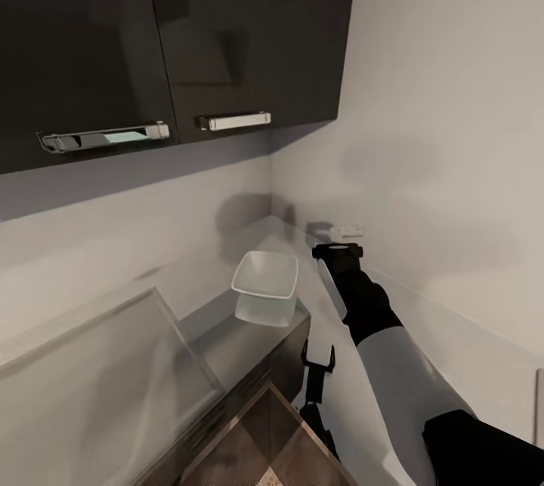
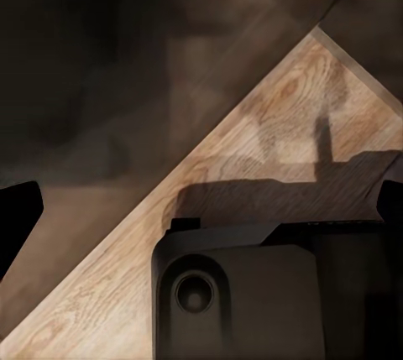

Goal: In the kitchen, take the Vidalia onion out of the sink, dice it on the chopping board with the paring knife, put the diced onion into the bowl on the countertop, then place both the paring knife and the chopping board into the sink.

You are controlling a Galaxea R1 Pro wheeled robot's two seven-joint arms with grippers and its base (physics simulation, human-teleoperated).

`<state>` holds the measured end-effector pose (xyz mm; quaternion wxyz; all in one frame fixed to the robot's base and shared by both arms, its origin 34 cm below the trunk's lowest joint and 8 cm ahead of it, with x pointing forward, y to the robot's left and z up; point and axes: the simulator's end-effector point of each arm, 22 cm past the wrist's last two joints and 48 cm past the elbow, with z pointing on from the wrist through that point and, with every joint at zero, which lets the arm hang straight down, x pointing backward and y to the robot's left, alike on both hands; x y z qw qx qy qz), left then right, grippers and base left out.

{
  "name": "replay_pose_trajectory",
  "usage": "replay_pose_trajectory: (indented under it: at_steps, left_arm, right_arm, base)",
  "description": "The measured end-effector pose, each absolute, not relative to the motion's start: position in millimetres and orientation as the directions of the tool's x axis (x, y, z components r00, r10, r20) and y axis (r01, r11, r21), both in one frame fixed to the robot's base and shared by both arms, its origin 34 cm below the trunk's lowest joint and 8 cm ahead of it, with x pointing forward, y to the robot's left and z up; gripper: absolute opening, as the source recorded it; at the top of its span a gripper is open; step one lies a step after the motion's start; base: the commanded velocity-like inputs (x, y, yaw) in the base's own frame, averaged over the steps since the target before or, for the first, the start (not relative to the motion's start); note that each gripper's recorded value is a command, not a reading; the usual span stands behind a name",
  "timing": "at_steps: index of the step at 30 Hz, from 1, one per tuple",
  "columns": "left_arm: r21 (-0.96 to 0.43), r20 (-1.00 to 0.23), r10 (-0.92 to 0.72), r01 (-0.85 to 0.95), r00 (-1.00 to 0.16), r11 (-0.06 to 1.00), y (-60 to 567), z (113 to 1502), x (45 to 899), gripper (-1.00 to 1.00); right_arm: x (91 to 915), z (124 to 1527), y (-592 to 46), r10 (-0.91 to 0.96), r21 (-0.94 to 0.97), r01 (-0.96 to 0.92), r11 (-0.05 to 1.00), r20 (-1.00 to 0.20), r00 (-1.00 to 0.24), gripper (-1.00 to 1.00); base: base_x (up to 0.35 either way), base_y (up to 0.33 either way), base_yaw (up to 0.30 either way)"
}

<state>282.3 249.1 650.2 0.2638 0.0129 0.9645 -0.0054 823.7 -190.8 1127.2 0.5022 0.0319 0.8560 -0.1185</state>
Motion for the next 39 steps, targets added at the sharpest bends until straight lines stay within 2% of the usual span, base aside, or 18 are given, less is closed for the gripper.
replay_pose_trajectory:
  at_steps: [19,26,33,39]
  left_arm:
    - [-0.004,-0.505,0.022,0.028,-0.863,1.000,249,649,280,1.00]
    - [-0.005,-0.505,0.023,0.029,-0.863,1.000,249,649,280,1.00]
    - [-0.005,-0.505,0.023,0.029,-0.863,1.000,249,649,280,1.00]
    - [-0.005,-0.505,0.022,0.029,-0.863,1.000,249,649,280,1.00]
  right_arm:
    - [827,1261,-188,-0.087,-0.159,0.179,0.971,-0.931,-0.355,1.00]
    - [876,1244,-187,-0.127,-0.225,0.155,0.962,-0.870,-0.476,1.00]
    - [893,1216,-174,-0.013,-0.096,0.146,0.985,-0.871,-0.490,1.00]
    - [894,1209,-172,0.003,-0.079,0.145,0.986,-0.868,-0.497,1.00]
  base:
    - [0.000,0.000,0.000]
    - [0.000,0.000,0.000]
    - [0.000,0.000,0.000]
    - [0.000,0.000,0.000]
